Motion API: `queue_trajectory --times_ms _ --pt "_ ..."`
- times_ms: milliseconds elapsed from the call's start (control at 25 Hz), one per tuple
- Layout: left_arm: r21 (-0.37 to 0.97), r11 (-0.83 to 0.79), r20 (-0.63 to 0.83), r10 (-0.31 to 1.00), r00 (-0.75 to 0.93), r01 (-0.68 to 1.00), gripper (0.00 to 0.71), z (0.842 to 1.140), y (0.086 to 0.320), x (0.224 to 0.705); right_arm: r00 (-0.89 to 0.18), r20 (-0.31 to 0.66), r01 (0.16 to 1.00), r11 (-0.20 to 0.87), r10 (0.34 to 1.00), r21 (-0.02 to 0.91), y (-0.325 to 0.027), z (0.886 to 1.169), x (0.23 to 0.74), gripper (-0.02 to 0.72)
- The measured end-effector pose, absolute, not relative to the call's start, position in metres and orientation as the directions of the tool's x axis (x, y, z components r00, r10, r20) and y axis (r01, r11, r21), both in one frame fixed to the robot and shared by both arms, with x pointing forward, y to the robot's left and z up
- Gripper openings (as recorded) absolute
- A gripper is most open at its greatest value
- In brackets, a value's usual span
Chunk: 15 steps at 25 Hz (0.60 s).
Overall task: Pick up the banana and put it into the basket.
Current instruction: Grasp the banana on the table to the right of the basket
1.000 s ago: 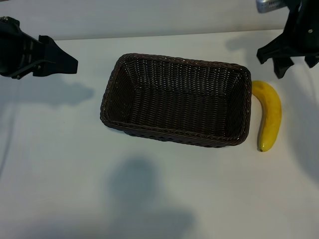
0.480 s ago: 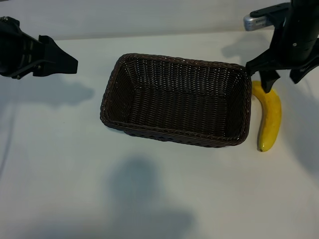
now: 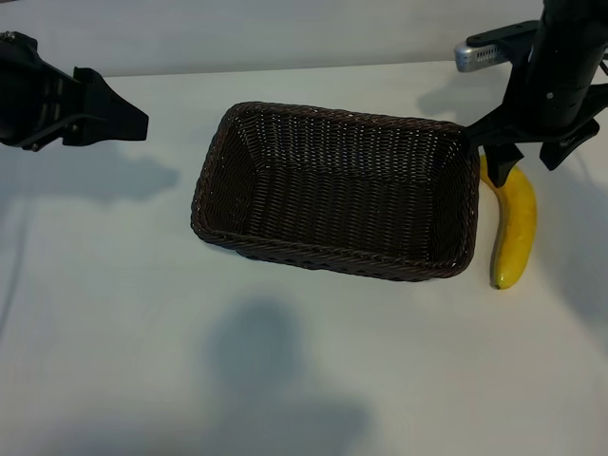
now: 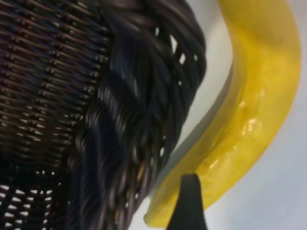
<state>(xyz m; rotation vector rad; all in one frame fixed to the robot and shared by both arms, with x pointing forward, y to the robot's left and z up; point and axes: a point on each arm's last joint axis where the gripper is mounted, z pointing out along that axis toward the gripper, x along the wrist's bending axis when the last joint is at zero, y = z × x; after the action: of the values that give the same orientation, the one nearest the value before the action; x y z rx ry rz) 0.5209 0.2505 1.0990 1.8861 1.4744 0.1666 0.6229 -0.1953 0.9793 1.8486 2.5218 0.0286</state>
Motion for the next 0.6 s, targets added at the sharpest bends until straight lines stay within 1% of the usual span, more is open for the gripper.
queue_trajectory --times_ms 280,320,480,600 --pt "0.605 -0.081 -0.32 0.886 0.336 0.792 0.611 1.099 0.251 0.521 -0.314 0.011 0.949 0.314 0.949 -0.007 -0.197 0.949 0.613 0.605" --pt "0.605 -0.081 -0.32 0.886 0.336 0.792 0.611 1.099 0.251 0.521 -0.313 0.014 0.95 0.313 0.95 0.005 -0.197 0.945 0.612 0.605" --pt "0.605 -0.081 -0.32 0.886 0.336 0.792 0.611 1.099 0.251 0.521 -0.313 0.015 0.95 0.313 0.95 0.0 -0.198 0.937 0.608 0.605" --pt "0.605 -0.081 -0.32 0.886 0.336 0.792 0.611 1.099 0.251 0.521 -0.303 0.018 0.953 0.302 0.953 0.035 -0.197 0.937 0.611 0.605"
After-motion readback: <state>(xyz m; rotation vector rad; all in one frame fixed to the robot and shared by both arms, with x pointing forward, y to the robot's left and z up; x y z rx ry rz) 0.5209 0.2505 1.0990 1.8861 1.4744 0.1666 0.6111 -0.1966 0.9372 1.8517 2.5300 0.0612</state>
